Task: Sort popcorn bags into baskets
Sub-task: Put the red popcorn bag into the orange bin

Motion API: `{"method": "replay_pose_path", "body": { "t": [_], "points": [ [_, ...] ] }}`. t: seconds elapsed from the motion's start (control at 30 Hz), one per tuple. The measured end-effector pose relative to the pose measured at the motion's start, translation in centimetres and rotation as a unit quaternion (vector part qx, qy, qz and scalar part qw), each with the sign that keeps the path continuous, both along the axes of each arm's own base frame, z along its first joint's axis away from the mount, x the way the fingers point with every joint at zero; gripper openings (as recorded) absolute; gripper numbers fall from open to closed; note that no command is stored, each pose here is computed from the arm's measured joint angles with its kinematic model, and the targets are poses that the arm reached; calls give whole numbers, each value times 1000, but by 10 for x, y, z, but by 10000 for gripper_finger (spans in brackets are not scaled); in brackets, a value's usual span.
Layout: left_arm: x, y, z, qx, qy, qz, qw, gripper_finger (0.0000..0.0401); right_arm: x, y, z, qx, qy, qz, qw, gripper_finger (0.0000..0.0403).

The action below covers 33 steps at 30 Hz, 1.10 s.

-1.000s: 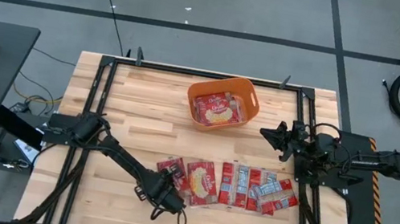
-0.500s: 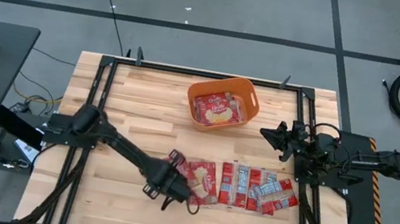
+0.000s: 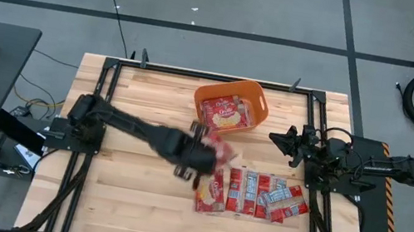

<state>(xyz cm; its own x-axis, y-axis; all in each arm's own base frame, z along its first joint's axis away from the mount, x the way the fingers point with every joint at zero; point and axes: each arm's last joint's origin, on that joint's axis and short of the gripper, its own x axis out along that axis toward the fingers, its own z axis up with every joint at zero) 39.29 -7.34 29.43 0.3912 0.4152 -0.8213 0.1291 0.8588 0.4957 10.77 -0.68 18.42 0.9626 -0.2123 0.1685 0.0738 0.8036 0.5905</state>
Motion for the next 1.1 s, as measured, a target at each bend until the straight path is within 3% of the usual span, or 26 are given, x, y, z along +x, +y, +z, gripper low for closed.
{"method": "replay_pose_path", "body": {
  "t": [0.13, 0.43, 0.7, 0.9, 1.1],
  "points": [
    [8, 20, 13, -25, -38, 36, 998, 6, 0, 0, 0, 0, 0, 0, 1000, 52],
    [15, 60, 13, -24, -51, 76, 996, 6, 0, 0, 0, 0, 0, 0, 1000, 52],
    [26, 110, 19, -61, -133, 144, 979, 6, 0, 0, 0, 0, 0, -1, 1000, 52],
    [33, 145, -2, -126, -136, 210, 960, 6, 0, 0, 0, 0, 0, 0, 1000, 52],
    [42, 162, -30, -128, -108, 232, 958, 6, 0, 0, 0, 0, -2, -1, 1000, 52]
  ]
}}
